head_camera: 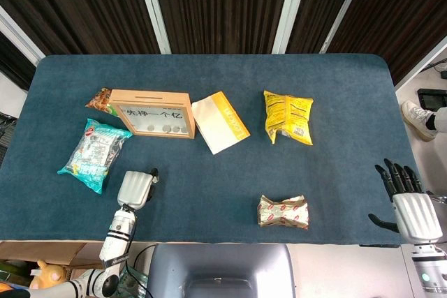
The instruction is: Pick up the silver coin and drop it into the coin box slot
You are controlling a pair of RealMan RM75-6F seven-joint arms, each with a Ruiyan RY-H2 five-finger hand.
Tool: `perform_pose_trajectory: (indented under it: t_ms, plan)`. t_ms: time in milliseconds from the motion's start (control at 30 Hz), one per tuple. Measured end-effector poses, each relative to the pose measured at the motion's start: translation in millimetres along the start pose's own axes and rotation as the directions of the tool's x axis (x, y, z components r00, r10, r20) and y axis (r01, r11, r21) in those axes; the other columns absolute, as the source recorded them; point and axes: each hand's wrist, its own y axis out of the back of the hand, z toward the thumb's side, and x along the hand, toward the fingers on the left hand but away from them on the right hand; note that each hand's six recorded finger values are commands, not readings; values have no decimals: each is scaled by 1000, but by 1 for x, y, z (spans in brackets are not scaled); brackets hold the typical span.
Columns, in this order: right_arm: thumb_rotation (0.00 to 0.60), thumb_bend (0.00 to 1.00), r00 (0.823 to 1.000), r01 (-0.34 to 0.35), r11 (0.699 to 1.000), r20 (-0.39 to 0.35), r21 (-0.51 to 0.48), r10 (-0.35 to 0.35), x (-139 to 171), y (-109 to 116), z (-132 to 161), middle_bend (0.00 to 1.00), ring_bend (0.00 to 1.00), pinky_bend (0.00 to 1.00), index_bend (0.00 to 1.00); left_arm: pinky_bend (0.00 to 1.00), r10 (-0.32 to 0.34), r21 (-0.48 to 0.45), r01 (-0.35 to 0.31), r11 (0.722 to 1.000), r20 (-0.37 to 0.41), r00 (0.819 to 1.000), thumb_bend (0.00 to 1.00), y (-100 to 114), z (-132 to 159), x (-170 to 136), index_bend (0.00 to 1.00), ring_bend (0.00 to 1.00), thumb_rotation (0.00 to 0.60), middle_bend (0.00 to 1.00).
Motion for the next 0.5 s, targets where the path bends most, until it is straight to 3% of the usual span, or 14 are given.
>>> perform_pose_trajectory:
  t_ms: [500]
  plan:
    - [600, 172, 1000, -1, 1000, 2, 0, 1, 0, 0, 0, 0, 0, 0, 0, 1000, -7, 19, 7, 1000, -6, 1000, 373, -4, 0, 4, 437, 1000, 600, 1000]
